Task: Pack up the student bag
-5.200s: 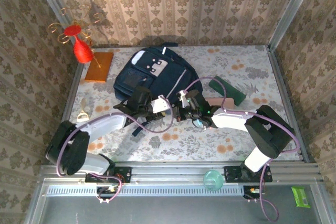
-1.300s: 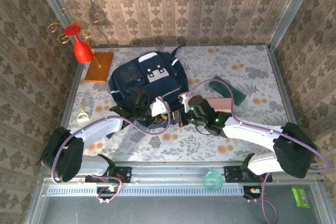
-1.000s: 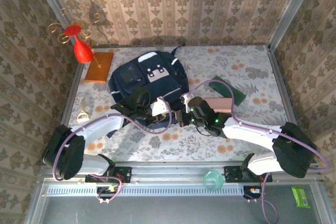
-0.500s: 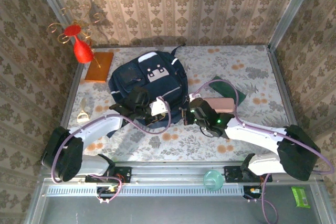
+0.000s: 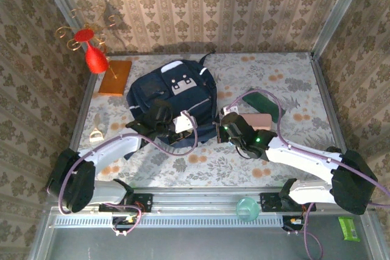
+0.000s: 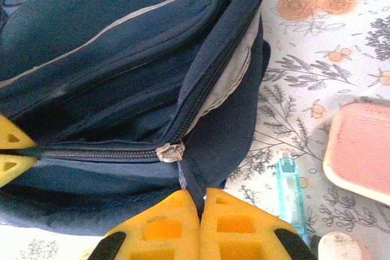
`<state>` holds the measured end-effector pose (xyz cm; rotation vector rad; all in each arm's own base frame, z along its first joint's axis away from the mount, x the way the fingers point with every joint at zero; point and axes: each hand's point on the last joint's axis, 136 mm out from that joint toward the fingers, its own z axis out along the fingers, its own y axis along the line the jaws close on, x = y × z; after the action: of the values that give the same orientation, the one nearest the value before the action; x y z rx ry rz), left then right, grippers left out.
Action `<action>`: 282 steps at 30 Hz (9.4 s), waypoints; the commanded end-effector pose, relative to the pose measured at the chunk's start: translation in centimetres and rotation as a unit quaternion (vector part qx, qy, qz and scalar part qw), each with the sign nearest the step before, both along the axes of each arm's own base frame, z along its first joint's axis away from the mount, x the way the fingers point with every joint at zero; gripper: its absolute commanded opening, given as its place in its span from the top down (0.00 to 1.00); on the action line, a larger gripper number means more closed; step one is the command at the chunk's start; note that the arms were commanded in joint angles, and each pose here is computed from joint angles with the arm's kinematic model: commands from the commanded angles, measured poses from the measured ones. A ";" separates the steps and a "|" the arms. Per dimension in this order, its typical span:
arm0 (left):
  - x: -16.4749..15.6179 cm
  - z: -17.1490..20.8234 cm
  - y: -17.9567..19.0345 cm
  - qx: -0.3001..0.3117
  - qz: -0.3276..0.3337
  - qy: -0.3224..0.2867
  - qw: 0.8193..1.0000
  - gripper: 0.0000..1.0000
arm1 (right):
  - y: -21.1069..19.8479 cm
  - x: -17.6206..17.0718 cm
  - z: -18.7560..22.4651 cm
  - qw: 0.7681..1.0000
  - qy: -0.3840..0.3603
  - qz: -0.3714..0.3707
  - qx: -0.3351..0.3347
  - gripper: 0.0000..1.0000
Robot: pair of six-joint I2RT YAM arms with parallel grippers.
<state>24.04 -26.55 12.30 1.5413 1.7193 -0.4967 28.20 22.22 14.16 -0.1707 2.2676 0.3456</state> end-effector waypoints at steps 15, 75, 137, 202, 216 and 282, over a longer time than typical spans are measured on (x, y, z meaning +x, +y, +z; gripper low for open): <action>0.3 0.3 2.1 -0.004 0.027 -0.014 1.000 1.00 | -5.8 4.1 -1.7 0.992 -0.014 -0.092 -0.079 1.00; 2.2 -2.5 -4.9 0.045 -0.009 0.066 0.997 1.00 | -1.3 3.5 -0.3 0.997 -0.071 -0.013 0.021 1.00; -0.5 4.2 0.2 -0.122 0.044 0.008 0.992 1.00 | -4.4 14.7 -4.9 0.992 -0.068 -0.102 0.001 1.00; 17.8 -5.3 13.3 -0.174 0.560 0.330 0.740 0.31 | 14.2 -0.2 -5.9 0.965 0.134 0.197 0.108 0.64; 21.2 2.7 16.8 -0.220 0.612 0.205 0.731 0.24 | 0.7 8.1 -1.4 0.996 0.079 0.036 0.023 0.36; 4.7 -3.0 6.2 -0.047 0.581 0.178 0.793 0.37 | 8.0 5.5 -0.3 0.961 -0.032 0.020 0.275 0.82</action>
<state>28.39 -21.15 9.33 0.1000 2.4723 -0.2865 32.48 29.26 10.68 0.0478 2.1567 0.8988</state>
